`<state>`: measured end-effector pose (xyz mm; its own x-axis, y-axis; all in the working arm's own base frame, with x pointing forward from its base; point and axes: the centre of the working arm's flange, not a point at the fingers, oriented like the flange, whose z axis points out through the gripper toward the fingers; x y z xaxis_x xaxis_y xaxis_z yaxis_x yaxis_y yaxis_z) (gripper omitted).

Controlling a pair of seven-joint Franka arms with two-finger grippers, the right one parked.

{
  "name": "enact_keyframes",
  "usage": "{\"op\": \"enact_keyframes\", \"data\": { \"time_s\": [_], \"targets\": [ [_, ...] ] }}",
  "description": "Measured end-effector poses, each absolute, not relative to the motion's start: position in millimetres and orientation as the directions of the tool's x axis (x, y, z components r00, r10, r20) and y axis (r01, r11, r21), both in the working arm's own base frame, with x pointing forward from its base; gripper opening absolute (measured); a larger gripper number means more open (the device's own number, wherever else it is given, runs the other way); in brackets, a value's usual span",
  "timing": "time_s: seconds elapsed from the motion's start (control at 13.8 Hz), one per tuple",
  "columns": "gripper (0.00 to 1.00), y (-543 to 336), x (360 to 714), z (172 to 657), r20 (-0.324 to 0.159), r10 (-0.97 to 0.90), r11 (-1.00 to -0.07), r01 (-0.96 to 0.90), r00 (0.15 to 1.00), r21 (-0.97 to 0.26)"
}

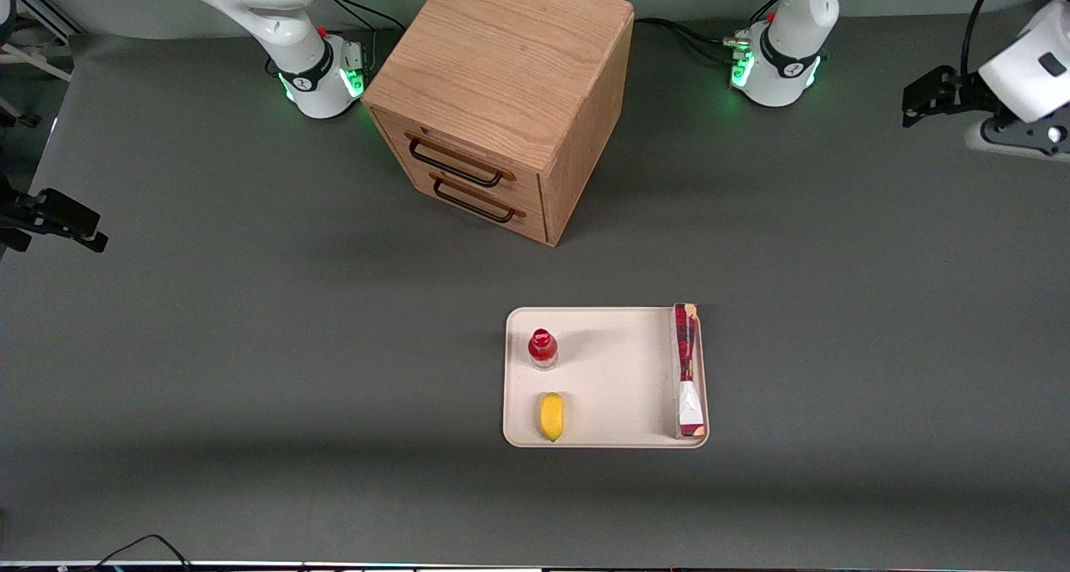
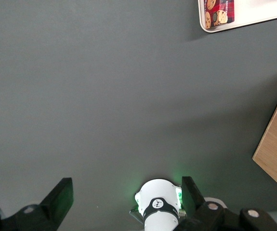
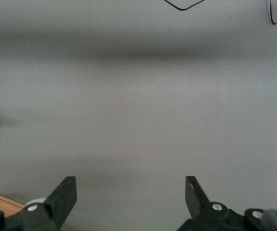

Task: Place red cookie box on tray
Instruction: 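Open the left gripper and raise it away from the tray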

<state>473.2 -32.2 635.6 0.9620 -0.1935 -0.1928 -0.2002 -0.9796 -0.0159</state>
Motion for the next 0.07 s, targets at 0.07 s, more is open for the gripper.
{"op": "enact_keyframes", "data": {
  "time_s": [0.07],
  "targets": [
    [1.00,-31.5,473.8,639.2,-0.178,-0.194,-0.980,-0.200,0.965,-0.016]
  ]
}}
